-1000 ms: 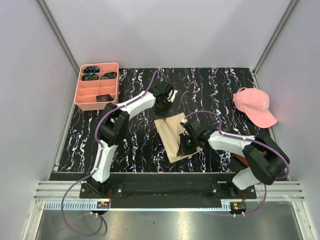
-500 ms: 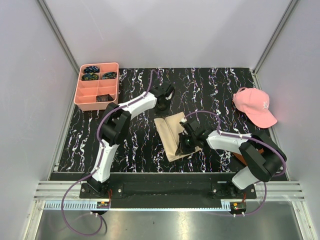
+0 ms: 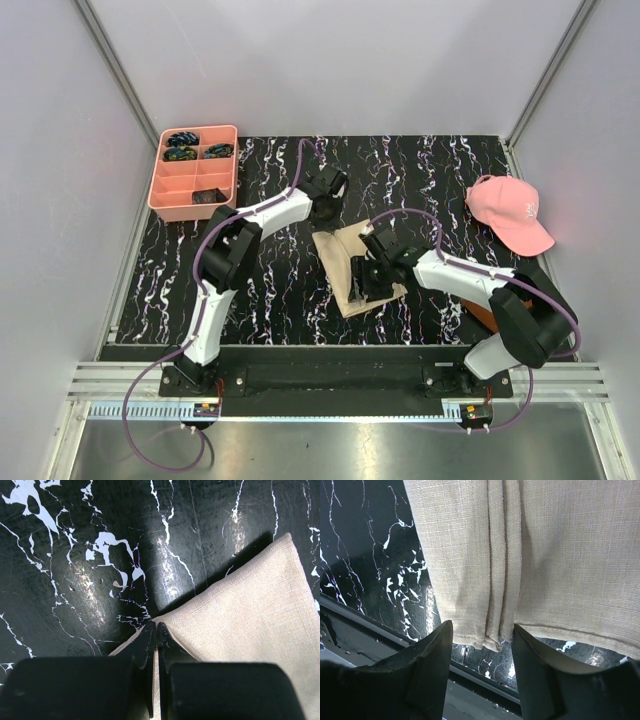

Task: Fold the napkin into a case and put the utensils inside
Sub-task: Fold the lower triangle-folded napkin at the center of the board.

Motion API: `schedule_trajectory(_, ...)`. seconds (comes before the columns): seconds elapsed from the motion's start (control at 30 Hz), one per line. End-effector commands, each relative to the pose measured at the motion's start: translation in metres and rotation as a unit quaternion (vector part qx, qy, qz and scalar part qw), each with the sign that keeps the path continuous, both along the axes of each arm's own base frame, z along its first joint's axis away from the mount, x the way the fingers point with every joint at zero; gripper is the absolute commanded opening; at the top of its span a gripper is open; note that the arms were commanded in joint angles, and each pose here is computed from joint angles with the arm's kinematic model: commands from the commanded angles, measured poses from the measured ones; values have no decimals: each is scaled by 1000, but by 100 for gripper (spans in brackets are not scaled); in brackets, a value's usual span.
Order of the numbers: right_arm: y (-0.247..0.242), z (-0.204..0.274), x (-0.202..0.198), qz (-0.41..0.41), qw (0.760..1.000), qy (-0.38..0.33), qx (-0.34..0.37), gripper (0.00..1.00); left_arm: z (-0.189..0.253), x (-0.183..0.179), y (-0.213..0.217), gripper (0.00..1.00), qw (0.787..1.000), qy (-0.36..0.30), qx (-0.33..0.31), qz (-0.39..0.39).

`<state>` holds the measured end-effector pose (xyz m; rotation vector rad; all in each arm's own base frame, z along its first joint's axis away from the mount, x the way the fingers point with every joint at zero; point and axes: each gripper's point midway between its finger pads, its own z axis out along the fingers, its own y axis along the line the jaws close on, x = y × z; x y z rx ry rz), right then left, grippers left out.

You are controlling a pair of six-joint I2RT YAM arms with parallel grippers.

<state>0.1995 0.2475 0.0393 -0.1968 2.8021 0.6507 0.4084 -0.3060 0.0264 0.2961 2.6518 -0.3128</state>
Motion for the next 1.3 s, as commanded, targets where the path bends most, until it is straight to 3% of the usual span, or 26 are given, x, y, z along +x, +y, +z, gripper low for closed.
schedule_trajectory(0.0,-8,9,4,12,1000,-10,-27,59,20,13,2,0,999,-40,-10,-1)
schedule_trajectory(0.1,-10,4,-2,18,999,-1,-30,57,24,15,0,0,999,-45,-12,-4)
schedule_trajectory(0.2,-13,-3,-3,18,999,2,-37,42,29,15,-3,0,999,-46,-20,-8)
schedule_trajectory(0.3,-10,-6,-2,22,999,2,-32,40,30,15,-4,0,999,-45,-23,-10)
schedule_trajectory(0.37,-13,-15,-1,20,999,6,-44,30,32,14,-5,1,999,-46,-24,-12)
schedule_trajectory(0.43,-15,-22,0,14,998,11,-54,13,36,15,-5,16,998,-51,-24,-9)
schedule_trajectory(0.5,-18,-31,1,1,998,14,-68,6,49,18,-1,37,998,-67,-18,2)
schedule_trajectory(0.57,-22,-37,-1,-7,997,19,-73,4,73,18,2,44,996,-89,-17,12)
schedule_trajectory(0.63,-22,-39,-5,-22,997,29,-67,0,104,18,11,67,992,-121,-18,34)
schedule_trajectory(0.7,-15,-36,-6,-32,998,31,-39,0,120,11,21,80,989,-141,-12,52)
schedule_trajectory(0.73,-16,-37,-8,-37,998,33,-38,0,143,5,23,80,985,-158,-30,65)
schedule_trajectory(0.8,-15,-36,-8,-48,998,31,-32,0,142,-11,31,79,985,-152,-34,71)
schedule_trajectory(0.83,-15,-35,-7,-50,998,29,-30,0,154,-17,29,74,983,-159,-59,72)
schedule_trajectory(0.93,-13,-29,-6,-56,998,24,-20,0,136,-52,15,58,986,-108,-115,47)
schedule_trajectory(1.03,-11,-19,-4,-66,998,14,-6,4,111,-97,-9,59,986,-53,-156,10)
schedule_trajectory(1.07,-11,-17,-3,-69,997,13,-3,18,106,-109,-16,61,985,-40,-165,-3)
schedule_trajectory(1.13,-11,-11,1,-79,997,10,7,30,95,-132,-28,60,983,-27,-179,-15)
schedule_trajectory(1.27,-13,-4,4,-80,997,7,17,37,78,-155,-32,50,983,-18,-184,-16)
